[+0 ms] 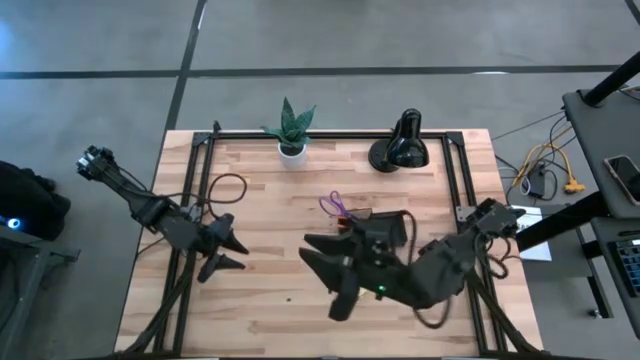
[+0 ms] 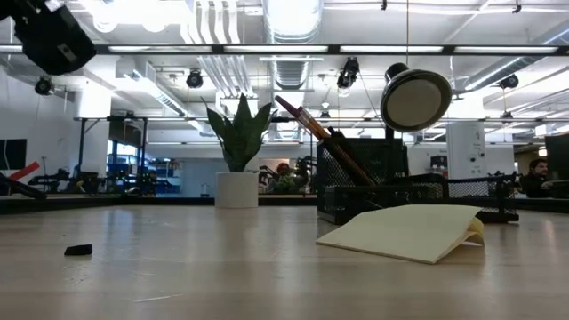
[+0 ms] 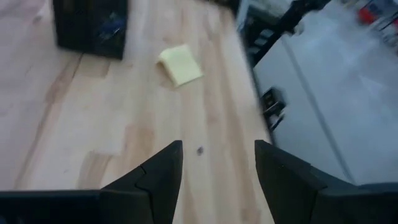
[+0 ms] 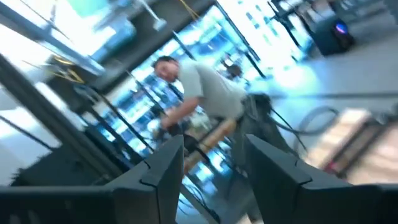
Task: Pick and place office supplies into organizer
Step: Put the yellow sticky note into the black desk organizer
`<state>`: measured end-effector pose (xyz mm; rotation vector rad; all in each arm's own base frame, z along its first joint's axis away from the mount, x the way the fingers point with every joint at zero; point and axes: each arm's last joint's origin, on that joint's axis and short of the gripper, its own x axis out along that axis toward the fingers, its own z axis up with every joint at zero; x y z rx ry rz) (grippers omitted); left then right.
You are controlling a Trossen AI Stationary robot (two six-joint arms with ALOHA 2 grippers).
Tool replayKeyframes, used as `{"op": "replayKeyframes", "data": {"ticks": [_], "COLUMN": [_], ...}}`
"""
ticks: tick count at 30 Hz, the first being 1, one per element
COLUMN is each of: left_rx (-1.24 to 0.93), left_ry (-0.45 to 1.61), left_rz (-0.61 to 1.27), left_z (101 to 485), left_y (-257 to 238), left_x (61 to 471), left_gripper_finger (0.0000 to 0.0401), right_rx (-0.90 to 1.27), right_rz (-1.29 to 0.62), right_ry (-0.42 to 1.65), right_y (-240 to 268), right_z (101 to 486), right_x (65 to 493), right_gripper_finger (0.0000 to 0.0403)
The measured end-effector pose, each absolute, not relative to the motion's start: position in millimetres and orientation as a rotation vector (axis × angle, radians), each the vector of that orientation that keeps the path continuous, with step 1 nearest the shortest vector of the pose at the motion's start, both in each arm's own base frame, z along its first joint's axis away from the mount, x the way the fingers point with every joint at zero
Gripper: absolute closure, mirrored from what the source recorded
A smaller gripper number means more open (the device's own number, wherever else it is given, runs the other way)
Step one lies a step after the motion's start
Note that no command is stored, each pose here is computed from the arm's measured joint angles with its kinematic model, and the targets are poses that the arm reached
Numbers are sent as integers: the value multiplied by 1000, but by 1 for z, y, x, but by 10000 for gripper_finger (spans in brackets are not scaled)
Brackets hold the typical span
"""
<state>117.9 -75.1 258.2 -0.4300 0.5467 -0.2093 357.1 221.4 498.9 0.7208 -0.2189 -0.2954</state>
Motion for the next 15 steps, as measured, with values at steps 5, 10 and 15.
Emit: {"op": "replayKeyframes", "data": {"ticks": [5,10,15], "left_rx": [-461,-461,-462], "left_ry": [492,489,489], "left_rz": [-237,-239,-241], "left_z": [265,265,265], "left_y": [-75,-75,-75], "left_x": [117,117,117], "left_gripper_finger": [219,219,219], "right_rx": [675,671,683], "right_rz": [-239,-251,-184], "right_ry": [-288,-272,-259], "right_y": [227,230,234], "right_z": [511,506,503], "right_x": [351,353,356], "right_gripper_finger": [219,190,166]}}
